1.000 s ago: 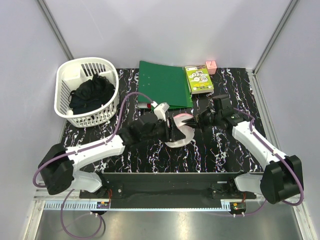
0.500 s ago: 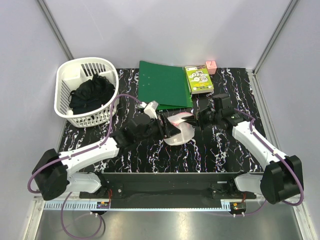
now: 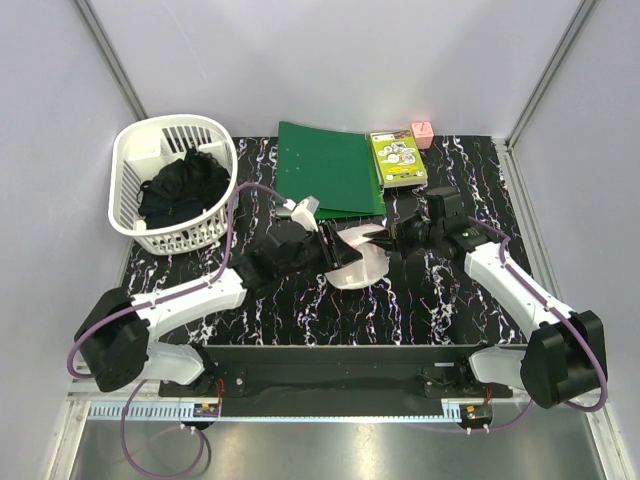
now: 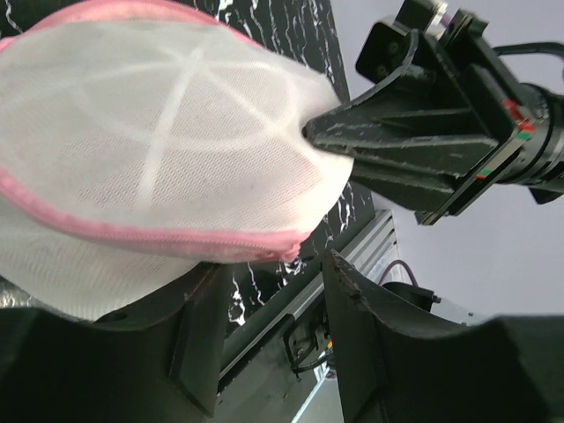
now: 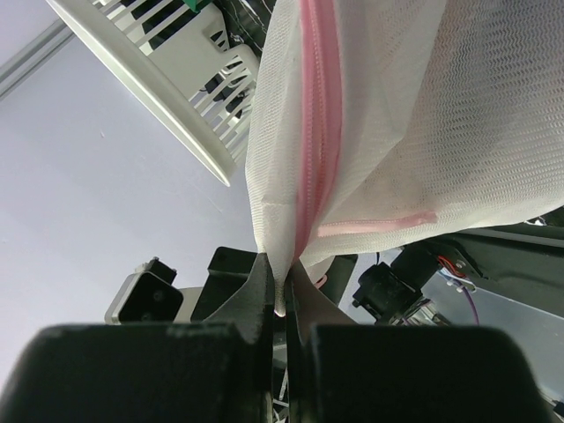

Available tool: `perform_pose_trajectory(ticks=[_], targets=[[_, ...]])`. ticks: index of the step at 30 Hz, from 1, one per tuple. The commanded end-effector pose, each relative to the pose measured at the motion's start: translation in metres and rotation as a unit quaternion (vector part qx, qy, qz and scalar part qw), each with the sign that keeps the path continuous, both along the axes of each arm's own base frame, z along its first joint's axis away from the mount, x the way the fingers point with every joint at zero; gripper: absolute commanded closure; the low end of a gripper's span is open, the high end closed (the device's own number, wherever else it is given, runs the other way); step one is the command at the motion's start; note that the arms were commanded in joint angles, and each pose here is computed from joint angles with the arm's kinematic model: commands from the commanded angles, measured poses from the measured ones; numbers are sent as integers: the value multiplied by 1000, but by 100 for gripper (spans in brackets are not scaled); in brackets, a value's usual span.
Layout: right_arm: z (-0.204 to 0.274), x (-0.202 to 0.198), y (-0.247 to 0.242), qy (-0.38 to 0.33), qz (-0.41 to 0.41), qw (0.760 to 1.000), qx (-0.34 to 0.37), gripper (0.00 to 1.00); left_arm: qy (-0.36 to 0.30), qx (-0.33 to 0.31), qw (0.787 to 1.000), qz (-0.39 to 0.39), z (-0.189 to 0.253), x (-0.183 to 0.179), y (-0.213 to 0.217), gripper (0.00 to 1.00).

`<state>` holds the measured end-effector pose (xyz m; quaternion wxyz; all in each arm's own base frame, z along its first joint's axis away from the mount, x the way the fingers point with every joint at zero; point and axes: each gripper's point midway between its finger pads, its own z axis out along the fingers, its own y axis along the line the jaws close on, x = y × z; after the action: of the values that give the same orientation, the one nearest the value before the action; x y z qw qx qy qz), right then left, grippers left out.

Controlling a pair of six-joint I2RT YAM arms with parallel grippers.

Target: Place the bra in the laundry bag and zip it closed

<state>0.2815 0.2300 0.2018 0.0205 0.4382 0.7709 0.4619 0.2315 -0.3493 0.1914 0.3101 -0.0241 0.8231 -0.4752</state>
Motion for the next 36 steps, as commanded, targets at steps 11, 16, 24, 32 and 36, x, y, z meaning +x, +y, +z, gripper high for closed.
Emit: perform_pose_trajectory(ticks=[11, 16, 24, 32, 36], targets=[[17, 4, 3, -33, 3, 999, 23, 100, -66, -41, 997, 15, 49, 23, -5, 54], [16, 4, 3, -34, 5, 999, 24, 100, -73, -44, 996, 16, 52, 22, -4, 55], [15, 3, 4, -34, 8, 999, 28, 100, -80, -45, 996, 18, 55, 22, -1, 64], [14, 2, 4, -34, 10, 999, 29, 100, -67, -27, 997, 24, 47, 22, 4, 80], [12, 0, 4, -34, 13, 999, 28, 100, -50, -3, 998, 31, 37, 23, 10, 98]])
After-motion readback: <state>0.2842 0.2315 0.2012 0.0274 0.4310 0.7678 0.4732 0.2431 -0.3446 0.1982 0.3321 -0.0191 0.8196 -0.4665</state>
